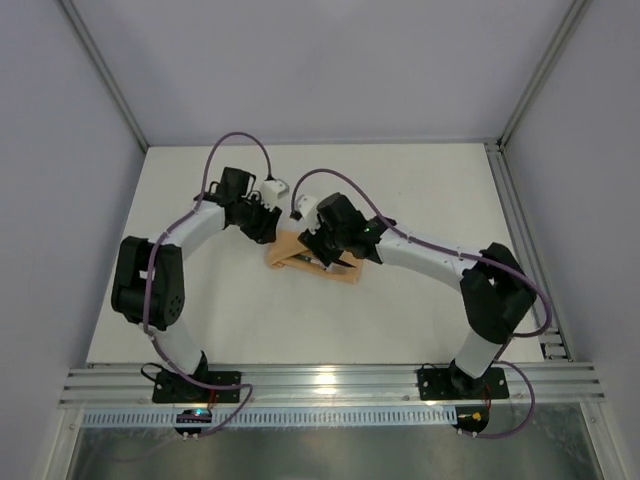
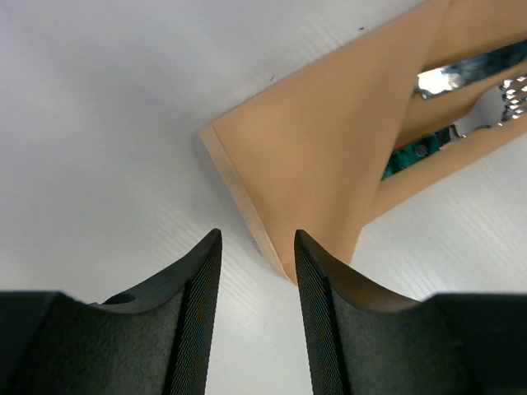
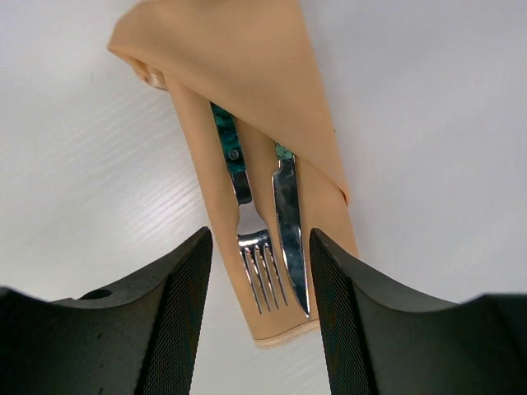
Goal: Fold the napkin into a case and place the utensils inside
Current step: Stuff the fork into the folded napkin, then move the smaller rectangle folded napkin to the corner of the board.
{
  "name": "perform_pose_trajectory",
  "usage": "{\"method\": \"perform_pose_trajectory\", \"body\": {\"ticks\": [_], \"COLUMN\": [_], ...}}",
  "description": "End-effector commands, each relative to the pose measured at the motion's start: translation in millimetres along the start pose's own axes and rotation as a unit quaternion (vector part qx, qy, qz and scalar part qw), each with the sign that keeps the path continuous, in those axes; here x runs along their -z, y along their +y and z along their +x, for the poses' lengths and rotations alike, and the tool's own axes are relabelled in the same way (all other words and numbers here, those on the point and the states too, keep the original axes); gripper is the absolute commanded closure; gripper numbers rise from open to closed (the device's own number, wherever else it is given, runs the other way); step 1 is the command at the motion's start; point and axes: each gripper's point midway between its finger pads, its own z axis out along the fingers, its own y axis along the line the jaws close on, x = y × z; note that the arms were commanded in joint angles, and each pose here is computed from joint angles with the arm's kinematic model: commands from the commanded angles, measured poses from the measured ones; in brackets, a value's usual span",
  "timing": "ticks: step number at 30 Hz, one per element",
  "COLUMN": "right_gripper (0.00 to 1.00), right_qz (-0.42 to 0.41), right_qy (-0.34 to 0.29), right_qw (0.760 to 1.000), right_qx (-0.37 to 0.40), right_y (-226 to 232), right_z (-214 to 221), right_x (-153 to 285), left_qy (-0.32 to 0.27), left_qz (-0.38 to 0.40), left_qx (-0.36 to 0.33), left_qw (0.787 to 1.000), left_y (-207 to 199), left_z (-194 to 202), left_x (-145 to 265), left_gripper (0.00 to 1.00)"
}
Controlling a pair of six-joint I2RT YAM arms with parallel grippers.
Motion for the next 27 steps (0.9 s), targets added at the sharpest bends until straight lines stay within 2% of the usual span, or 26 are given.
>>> {"method": "perform_pose_trajectory", "body": {"ticks": [1, 4, 5, 7, 8, 9, 12, 15, 18, 22, 23, 27], "right_gripper": [0.45, 0.46, 0.45, 0.45, 0.46, 0.46, 0.46, 0.47, 0.54, 0.59, 0.64, 0.71], "right_qz": [0.01, 0.017, 0.025, 0.027, 0.028, 0.043, 0.073, 0.066, 0.049, 0.025, 0.021, 0.016], "right_qy": [-0.058, -0.043, -0.057, -0.059, -0.069, -0.068, -0.046, -0.043, -0.04, -0.023, -0.029, -0.026], "right_qw": [0.995, 0.98, 0.971, 0.945, 0.934, 0.92, 0.881, 0.865, 0.859, 0.849, 0.845, 0.839], "right_qx": [-0.085, -0.193, -0.232, -0.322, -0.348, -0.383, -0.466, -0.496, -0.507, -0.528, -0.533, -0.543], "right_y": [-2.7, -14.9, -30.5, -38.1, -43.8, -58.8, -73.0, -77.0, -76.6, -67.3, -67.6, -68.4], "right_z": [-18.6, 7.7, 11.3, 33.4, 37.6, 49.7, 86.1, 96.9, 97.6, 108.2, 105.7, 108.5], "right_x": [27.8, 32.8, 41.1, 42.6, 49.1, 51.8, 50.9, 41.9, 28.7, 5.8, 3.1, -11.3], "left_qy": [-0.046, -0.035, -0.02, -0.011, -0.004, 0.012, 0.005, 0.013, 0.026, 0.045, 0.052, 0.065], "left_qz": [0.029, 0.045, 0.039, 0.017, 0.01, 0.008, 0.006, -0.003, 0.001, 0.009, 0.015, 0.024], "left_qx": [-0.103, -0.163, -0.213, -0.278, -0.331, -0.359, -0.412, -0.425, -0.424, -0.398, -0.393, -0.38], "left_qw": [0.993, 0.985, 0.976, 0.96, 0.943, 0.933, 0.911, 0.905, 0.905, 0.916, 0.918, 0.922], "left_y": [-16.5, -26.4, -27.5, -25.0, -23.5, -28.8, -35.5, -36.5, -40.9, -42.3, -43.1, -44.9], "left_z": [-20.6, -8.2, 4.1, 11.1, 15.1, 28.1, 27.1, 27.1, 32.8, 46.0, 51.9, 63.6], "left_x": [32.2, 34.2, 30.5, 24.0, 20.8, 15.5, 8.3, 1.5, -6.4, -14.8, -17.2, -22.1], "left_gripper": [0.57, 0.55, 0.54, 0.5, 0.48, 0.46, 0.41, 0.41, 0.45, 0.56, 0.59, 0.64]}}
